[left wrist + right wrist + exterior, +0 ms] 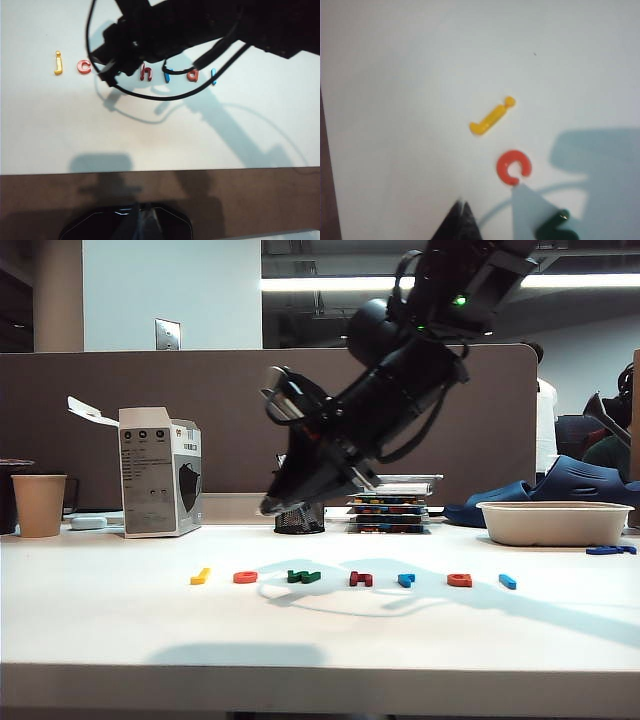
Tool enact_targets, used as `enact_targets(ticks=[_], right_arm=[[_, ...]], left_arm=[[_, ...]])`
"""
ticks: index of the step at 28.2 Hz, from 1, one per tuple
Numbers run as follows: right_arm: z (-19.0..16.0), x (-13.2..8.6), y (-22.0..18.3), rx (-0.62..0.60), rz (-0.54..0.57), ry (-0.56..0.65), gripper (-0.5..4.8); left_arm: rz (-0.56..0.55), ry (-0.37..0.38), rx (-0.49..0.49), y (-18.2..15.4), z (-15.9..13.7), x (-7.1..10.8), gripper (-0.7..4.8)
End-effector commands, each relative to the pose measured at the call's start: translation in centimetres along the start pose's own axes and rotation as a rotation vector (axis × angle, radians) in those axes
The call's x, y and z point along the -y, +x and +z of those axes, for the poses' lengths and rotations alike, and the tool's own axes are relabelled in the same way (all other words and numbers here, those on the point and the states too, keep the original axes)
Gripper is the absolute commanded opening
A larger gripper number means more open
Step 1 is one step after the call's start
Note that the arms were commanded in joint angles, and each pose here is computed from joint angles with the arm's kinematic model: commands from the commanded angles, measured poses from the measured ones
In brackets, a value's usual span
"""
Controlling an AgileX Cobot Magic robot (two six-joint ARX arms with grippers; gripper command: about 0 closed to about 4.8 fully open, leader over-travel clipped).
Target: Select the appropriate letters from the row of letter magnets placed on the table to arrange into the word "car".
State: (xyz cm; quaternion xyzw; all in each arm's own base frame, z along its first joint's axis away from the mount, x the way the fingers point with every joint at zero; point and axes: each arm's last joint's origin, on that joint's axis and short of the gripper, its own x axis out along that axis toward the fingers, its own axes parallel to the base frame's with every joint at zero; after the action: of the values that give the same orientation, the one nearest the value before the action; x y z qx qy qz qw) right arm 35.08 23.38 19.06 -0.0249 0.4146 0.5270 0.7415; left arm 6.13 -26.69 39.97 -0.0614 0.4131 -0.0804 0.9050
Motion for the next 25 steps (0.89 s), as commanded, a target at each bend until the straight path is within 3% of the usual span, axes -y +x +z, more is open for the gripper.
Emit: enact_targets(ticks=[1,6,14,25], right_arm=[[0.4,0.2,0.7,-0.006,-0.001,0.026,-0.06],[1.0,1.1,2.1,-0.041,0.003,0.117,-0.06],[1.0,0.4,3.3,-0.062,0.023,0.105,-0.06],[0.5,1.0,4.2,-0.078,-0.032,0.133,-0.06]], left_arm=[[0.006,0.006,0.006,-0.1,0.1,-0.1,-0.05],[0.007,0.006,0.006,0.0,0.1,-0.1,-0.05],[0.006,0.006,0.006,-0.1,0.1,-0.1,-0.05],[0.006,0.006,0.006,-0.1,0.1,-0.1,-0.05]])
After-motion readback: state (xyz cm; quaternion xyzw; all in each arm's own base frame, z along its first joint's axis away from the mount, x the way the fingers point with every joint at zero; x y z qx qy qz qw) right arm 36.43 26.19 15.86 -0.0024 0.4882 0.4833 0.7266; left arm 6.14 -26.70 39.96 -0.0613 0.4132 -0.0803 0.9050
